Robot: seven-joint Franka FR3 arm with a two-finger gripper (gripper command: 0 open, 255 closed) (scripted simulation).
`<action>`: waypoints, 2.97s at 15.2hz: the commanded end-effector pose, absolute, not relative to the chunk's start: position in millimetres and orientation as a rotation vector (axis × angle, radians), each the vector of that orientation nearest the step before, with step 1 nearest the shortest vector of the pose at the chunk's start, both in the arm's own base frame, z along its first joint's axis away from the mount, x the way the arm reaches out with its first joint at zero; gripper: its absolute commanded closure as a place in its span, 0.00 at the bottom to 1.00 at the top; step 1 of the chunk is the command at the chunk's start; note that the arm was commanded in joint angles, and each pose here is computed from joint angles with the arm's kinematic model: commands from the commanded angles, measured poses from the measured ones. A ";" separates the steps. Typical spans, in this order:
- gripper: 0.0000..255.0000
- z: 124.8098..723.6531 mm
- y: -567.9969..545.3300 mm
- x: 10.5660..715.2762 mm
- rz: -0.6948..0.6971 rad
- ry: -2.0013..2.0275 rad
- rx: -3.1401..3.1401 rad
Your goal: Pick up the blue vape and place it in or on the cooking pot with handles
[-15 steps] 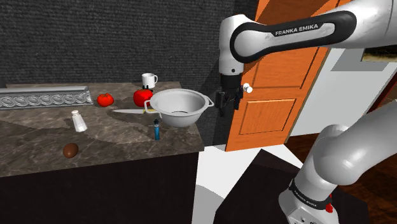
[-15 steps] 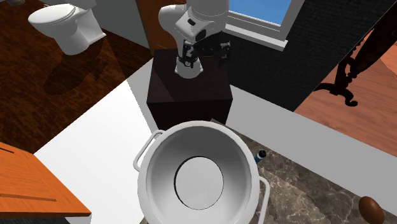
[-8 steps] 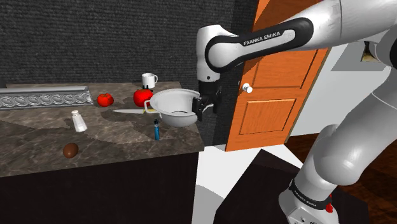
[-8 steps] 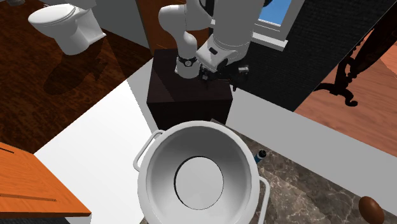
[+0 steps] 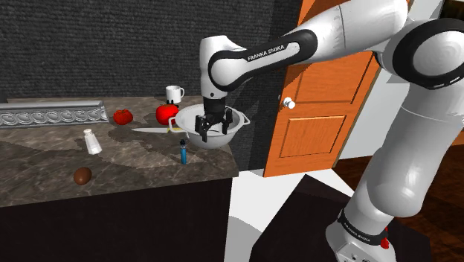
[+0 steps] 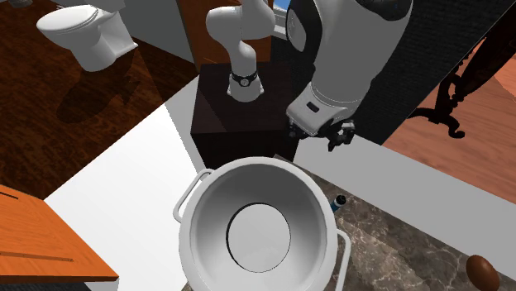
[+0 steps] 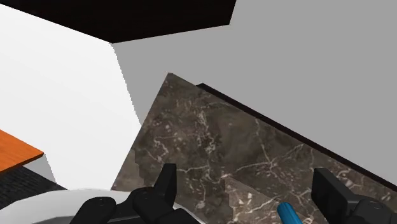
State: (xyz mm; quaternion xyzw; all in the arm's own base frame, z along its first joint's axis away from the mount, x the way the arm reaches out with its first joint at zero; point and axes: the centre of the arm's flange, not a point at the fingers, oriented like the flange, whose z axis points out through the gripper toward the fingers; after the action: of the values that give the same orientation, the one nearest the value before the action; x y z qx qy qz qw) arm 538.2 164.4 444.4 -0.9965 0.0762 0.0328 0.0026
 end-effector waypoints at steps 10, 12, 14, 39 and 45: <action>0.00 412.6 226.2 645.4 -0.004 0.293 -3.112; 0.00 402.0 226.3 645.4 -0.004 0.293 -3.112; 0.00 391.4 226.5 645.5 -0.004 0.293 -3.112; 1.00 393.7 226.8 645.6 -0.004 0.293 -3.112; 1.00 425.4 226.8 645.6 -0.004 0.293 -3.112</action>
State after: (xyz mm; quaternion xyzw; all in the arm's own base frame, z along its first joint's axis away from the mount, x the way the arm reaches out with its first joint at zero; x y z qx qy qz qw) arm 646.1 227.2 420.0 -0.9956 0.0937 -0.0014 0.0082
